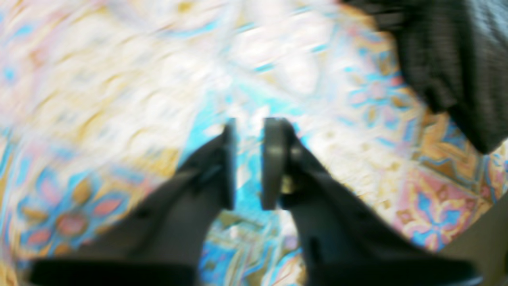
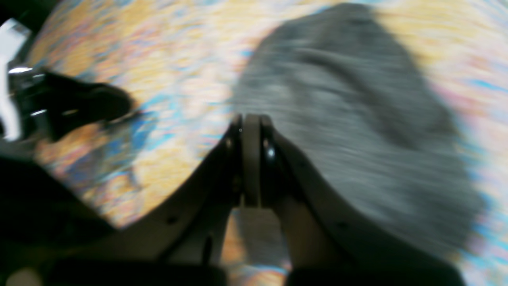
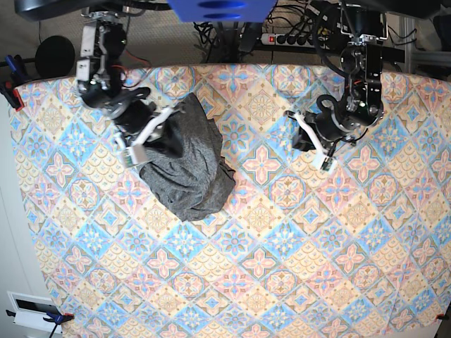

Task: Layout the t-shirt on the table in an organized manner, then fold the t-shirt properly
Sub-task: 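Grasp the grey bundle with the right gripper and lift it, then carry the bundle to the table's corner and lower it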

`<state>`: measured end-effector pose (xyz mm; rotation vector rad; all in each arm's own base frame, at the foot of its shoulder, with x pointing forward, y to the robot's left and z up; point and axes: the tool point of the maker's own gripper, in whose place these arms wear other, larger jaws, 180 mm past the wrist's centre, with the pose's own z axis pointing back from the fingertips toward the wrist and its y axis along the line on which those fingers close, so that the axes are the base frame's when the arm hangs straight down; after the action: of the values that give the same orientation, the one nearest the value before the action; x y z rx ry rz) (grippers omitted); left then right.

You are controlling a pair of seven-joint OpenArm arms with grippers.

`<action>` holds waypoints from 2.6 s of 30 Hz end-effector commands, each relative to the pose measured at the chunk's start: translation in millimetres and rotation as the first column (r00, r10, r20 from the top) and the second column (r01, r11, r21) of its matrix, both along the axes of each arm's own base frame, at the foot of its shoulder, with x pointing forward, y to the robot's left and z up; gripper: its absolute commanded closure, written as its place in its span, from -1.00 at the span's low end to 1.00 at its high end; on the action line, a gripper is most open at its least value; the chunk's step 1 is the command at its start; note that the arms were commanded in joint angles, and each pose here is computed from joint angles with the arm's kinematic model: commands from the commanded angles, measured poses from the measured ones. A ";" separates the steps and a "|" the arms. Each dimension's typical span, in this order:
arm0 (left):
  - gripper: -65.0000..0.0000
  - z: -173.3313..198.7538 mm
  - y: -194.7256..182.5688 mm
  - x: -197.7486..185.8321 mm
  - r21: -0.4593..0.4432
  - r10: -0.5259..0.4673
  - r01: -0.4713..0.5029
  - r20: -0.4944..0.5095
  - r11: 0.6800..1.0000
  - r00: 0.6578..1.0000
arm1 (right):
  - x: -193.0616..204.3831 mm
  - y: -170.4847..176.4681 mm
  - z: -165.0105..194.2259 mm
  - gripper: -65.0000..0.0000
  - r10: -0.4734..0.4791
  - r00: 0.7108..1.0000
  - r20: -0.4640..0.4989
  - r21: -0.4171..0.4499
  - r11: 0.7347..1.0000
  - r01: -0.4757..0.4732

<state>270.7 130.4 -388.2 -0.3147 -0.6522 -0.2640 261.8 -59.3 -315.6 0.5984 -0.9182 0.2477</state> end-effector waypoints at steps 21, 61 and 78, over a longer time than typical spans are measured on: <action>1.00 -48.9 62.3 -24.3 0.104 0.114 -0.105 -0.085 0.989 0.990 | 33.9 116.9 -30.6 1.00 0.212 0.974 -0.079 0.038 0.977 -0.210; 1.00 -55.6 71.8 -15.2 0.135 0.133 -0.120 -0.092 0.984 0.987 | 116.8 -69.3 -82.0 1.00 -0.335 0.941 -0.047 -0.368 0.882 0.295; 1.00 -53.4 71.4 -10.8 0.134 0.132 -0.120 -0.084 0.984 0.988 | 111.3 -190.6 -68.3 1.00 -0.435 0.900 0.032 -0.537 0.752 0.382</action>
<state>265.2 189.1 -435.7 -0.2198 -0.6054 -0.1656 361.6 -241.3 -400.2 -0.0966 -0.7634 0.0691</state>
